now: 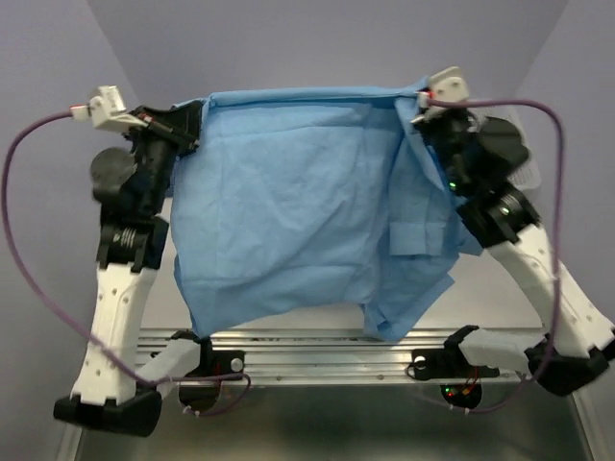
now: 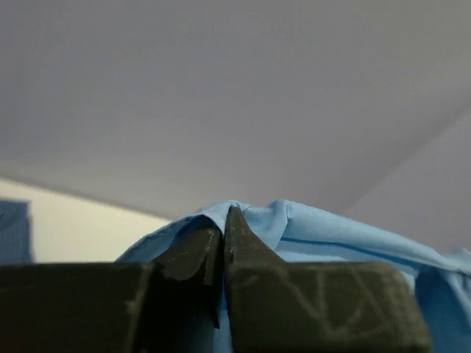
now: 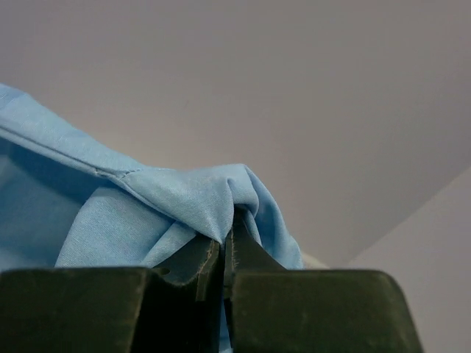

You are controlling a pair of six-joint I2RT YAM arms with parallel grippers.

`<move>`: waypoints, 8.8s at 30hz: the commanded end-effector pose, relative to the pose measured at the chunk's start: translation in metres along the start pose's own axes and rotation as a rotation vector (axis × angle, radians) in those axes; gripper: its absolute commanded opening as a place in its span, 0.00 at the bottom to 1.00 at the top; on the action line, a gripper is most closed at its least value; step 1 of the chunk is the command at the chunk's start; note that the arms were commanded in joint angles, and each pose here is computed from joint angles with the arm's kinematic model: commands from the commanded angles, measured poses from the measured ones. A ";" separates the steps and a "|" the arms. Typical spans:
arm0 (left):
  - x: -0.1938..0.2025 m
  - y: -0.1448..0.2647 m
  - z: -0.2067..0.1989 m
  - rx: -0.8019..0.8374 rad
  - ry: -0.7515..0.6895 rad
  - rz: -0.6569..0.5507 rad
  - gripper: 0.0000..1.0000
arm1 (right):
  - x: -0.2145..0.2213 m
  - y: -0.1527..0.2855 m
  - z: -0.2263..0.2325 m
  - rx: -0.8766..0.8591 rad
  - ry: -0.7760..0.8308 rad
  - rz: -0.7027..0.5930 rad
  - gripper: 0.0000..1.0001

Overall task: Fold and stack the long sleeve shirts
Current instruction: Flatten the shirt out, then fold the shirt

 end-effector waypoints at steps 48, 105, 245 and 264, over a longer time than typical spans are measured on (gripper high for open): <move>0.337 -0.014 0.263 -0.831 -0.107 0.827 0.99 | 0.315 -0.167 0.173 -0.277 -0.581 0.671 0.07; 0.274 0.023 0.308 -1.225 -0.374 0.780 0.99 | 0.310 -0.281 0.111 0.207 -0.413 0.219 0.50; 0.280 -0.083 0.282 -0.701 -0.193 0.843 0.99 | 0.393 0.019 0.191 -0.056 -0.549 1.275 1.00; 0.308 -0.105 0.336 -0.797 -0.211 0.916 0.99 | 0.439 -0.067 0.199 -0.069 -0.490 1.227 1.00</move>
Point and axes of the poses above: each gripper's point midway between its finger pads, its own y axis back along the fingers, its own z axis along the line the jaws close on, x = y × z, the point moved 8 cm from there along y, back along the fingers, and after that the axes turned 8 degrees about y, right-handed, at the moved point
